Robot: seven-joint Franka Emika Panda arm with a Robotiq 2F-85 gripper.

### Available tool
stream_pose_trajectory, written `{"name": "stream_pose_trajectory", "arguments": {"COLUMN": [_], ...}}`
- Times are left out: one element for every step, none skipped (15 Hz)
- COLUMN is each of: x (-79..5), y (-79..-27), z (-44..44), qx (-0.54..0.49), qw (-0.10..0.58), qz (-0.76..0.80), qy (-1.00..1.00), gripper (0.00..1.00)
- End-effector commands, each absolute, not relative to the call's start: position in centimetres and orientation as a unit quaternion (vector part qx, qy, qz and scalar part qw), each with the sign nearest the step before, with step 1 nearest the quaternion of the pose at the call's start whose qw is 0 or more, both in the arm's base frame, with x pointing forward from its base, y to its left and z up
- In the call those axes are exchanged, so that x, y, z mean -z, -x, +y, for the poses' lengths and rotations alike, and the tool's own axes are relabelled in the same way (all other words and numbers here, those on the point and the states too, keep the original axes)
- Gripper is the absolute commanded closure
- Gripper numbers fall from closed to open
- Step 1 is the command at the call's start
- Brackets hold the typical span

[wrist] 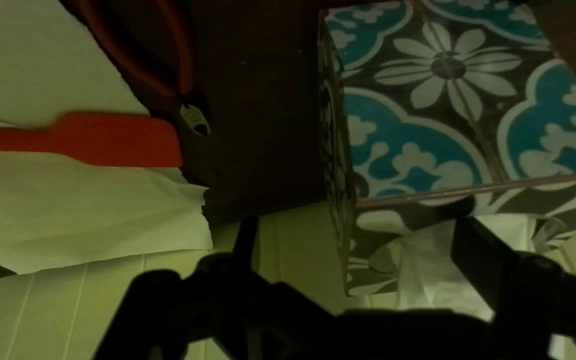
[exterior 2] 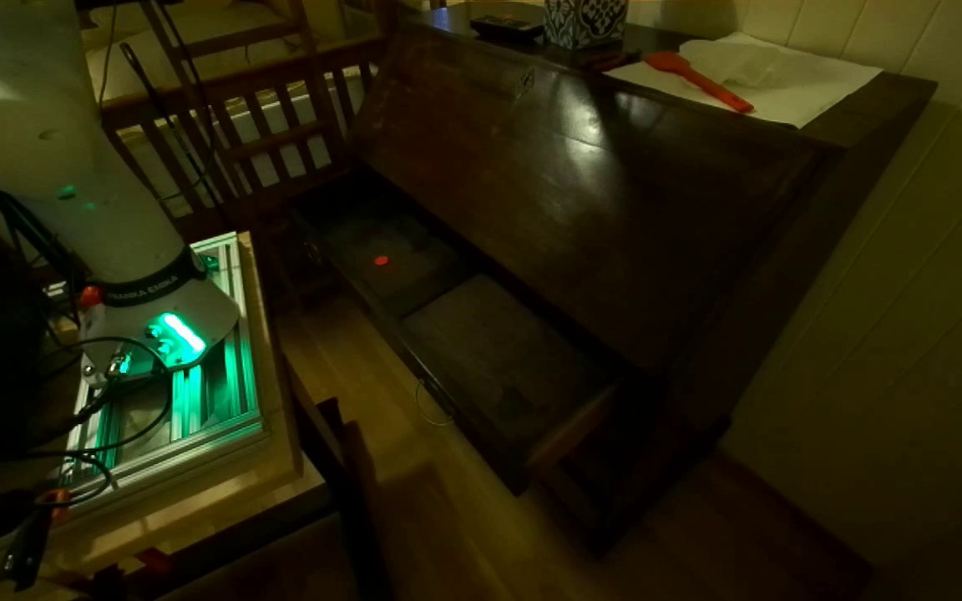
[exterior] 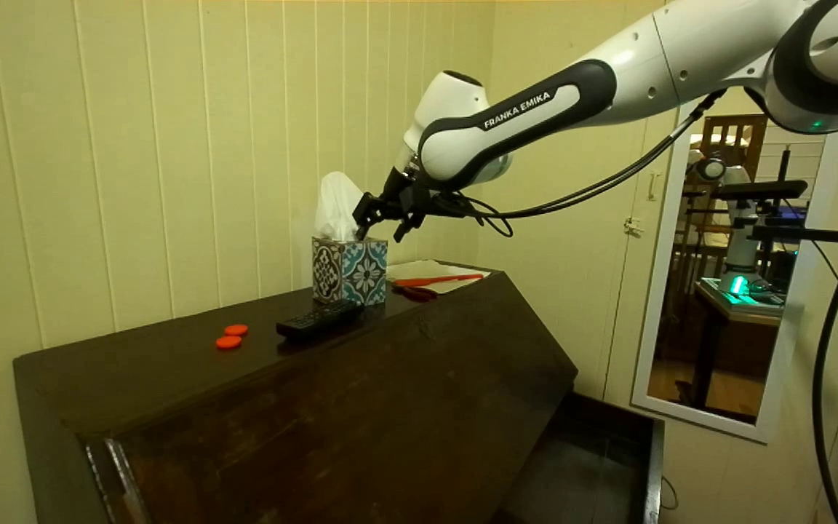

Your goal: Shift the tissue box to the left

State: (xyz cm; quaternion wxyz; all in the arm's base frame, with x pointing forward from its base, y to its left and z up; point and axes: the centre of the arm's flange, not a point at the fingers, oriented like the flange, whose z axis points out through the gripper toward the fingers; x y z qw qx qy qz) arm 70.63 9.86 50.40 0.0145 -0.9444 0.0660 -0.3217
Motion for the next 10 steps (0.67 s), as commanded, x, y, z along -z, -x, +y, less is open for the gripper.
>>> {"name": "stream_pose_trajectory", "arguments": {"x": [-50.12,-50.02,-49.94,-49.97,-50.03,-50.01,-49.97,-49.83,-49.69,-49.53], "y": [-71.46,-71.47,-71.5,-71.49,-71.53,-71.55,-71.55,-71.53,-71.5,-71.52], "z": [10.39,10.4,10.4,10.42,10.41,10.4,10.4,10.36,10.34,10.33], "qx": [0.322,0.321,0.321,0.322,0.322,0.322,0.319,0.32,0.319,0.322], "qw": [0.014,0.014,0.014,0.015,0.016,0.017,0.018,0.016,0.017,0.018], "qz": [0.083,0.083,0.085,0.087,0.089,0.092,0.096,0.098,0.099,0.102], "qy": [0.943,0.943,0.943,0.943,0.942,0.942,0.943,0.942,0.942,0.941], "gripper": [0.25,0.29,0.23,0.31,0.25,0.19,0.19,0.1,0.03,0.03]}}
